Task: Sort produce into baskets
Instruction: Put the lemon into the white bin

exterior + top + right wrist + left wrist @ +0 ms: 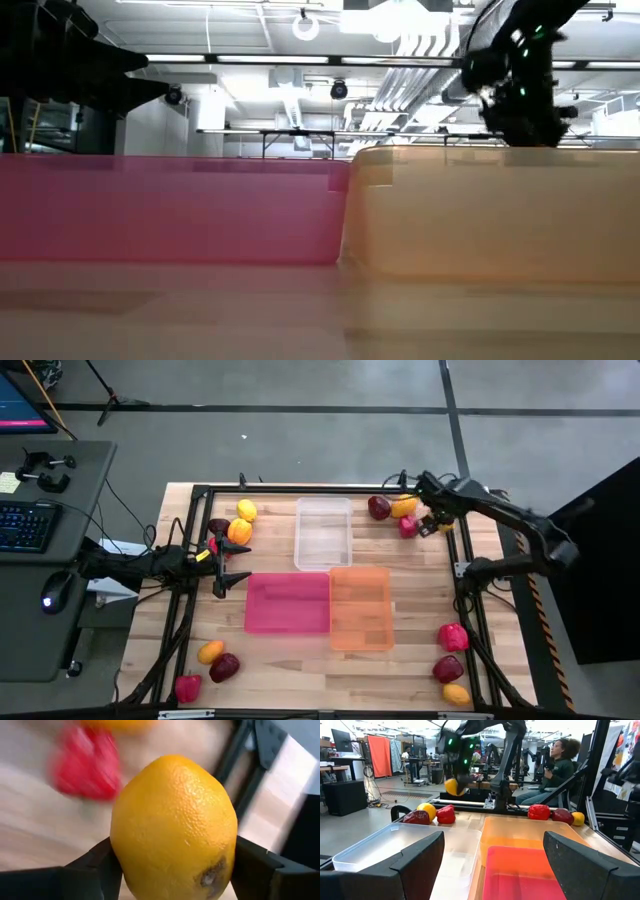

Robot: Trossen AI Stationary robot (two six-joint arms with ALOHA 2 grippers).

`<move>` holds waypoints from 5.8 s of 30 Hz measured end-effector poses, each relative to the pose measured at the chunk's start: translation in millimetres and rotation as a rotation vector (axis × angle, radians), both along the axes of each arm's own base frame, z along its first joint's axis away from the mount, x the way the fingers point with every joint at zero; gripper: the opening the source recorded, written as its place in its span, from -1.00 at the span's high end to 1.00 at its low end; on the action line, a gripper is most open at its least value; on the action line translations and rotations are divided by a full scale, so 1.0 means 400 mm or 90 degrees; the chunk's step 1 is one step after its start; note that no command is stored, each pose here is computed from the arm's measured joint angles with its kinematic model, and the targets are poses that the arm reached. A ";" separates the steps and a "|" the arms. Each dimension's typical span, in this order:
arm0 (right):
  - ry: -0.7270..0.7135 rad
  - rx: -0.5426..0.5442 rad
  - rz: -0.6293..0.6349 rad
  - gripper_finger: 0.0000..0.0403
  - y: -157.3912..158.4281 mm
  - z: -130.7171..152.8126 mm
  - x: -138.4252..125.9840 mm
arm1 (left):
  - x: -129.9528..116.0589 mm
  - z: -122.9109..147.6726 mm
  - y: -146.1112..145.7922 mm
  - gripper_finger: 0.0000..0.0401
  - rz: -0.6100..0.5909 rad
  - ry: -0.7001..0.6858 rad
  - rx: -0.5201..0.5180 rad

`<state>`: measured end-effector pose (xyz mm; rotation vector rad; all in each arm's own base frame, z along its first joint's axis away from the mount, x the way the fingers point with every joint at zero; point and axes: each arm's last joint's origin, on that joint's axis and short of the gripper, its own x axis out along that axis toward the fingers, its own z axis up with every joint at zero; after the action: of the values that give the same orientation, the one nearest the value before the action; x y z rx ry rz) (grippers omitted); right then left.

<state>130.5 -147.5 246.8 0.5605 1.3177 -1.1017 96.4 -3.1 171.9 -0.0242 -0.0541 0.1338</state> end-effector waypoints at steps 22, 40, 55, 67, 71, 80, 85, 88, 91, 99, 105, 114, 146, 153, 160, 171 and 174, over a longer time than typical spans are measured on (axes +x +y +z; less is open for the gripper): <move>-0.724 -0.015 0.161 -0.47 0.102 -0.075 0.453 | 0.000 0.000 0.000 -0.64 0.000 0.000 0.000; -0.663 -0.005 0.191 -0.54 0.056 -0.105 0.533 | 0.000 0.001 0.000 -0.64 0.000 -0.004 -0.001; -0.612 -0.015 0.180 -0.88 0.013 0.037 0.561 | -0.019 0.085 0.009 -0.64 0.002 -0.256 -0.207; -0.521 -0.078 0.250 -0.88 -0.024 0.154 0.545 | 0.064 0.294 0.062 -0.64 0.205 0.100 -0.342; -0.492 -0.076 0.256 -0.88 -0.036 0.185 0.531 | 0.128 0.314 0.136 -0.64 0.303 0.363 -0.393; -0.395 -0.064 0.319 -0.88 0.007 0.242 0.437 | 0.141 0.233 0.349 -0.64 0.443 0.609 -0.602; -0.410 -0.108 0.320 -0.88 0.043 0.287 0.351 | 0.153 0.195 0.393 -0.64 0.485 0.624 -0.640; -0.425 -0.134 0.300 -0.88 0.061 0.303 0.302 | 0.163 0.183 0.420 -0.64 0.560 0.574 -0.670; -0.440 -0.161 0.277 -0.88 0.076 0.307 0.263 | 0.174 0.183 0.440 -0.64 0.604 0.506 -0.690; -0.497 -0.195 0.220 -0.88 0.104 0.258 0.200 | 0.187 0.176 0.470 -0.64 0.643 0.460 -0.657; -0.514 -0.188 0.197 -0.88 0.103 0.202 0.202 | 0.173 0.149 0.513 -0.64 0.722 0.427 -0.706; -0.530 -0.182 0.202 -0.88 0.102 0.185 0.208 | 0.168 0.069 0.540 -0.64 0.812 0.516 -0.749; -0.528 -0.188 0.210 -0.88 0.101 0.186 0.209 | 0.195 0.003 0.600 -0.64 0.961 0.331 -0.830; -0.535 -0.183 0.195 -0.88 0.101 0.187 0.209 | 0.205 -0.029 0.607 -0.64 0.892 0.440 -0.789; -0.536 -0.183 0.195 -0.88 0.101 0.187 0.209 | 0.194 -0.003 0.601 -0.64 0.868 0.422 -0.799; -0.542 -0.178 0.183 -0.88 0.101 0.187 0.209 | 0.182 0.142 0.621 -0.64 0.772 0.406 -0.642; -0.545 -0.176 0.176 -0.88 0.101 0.187 0.209 | 0.206 0.144 0.605 -0.64 0.770 0.377 -0.675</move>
<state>214.2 -107.1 321.6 0.5331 0.4660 -0.6658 178.7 238.7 229.3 -1.0182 0.6153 1.3616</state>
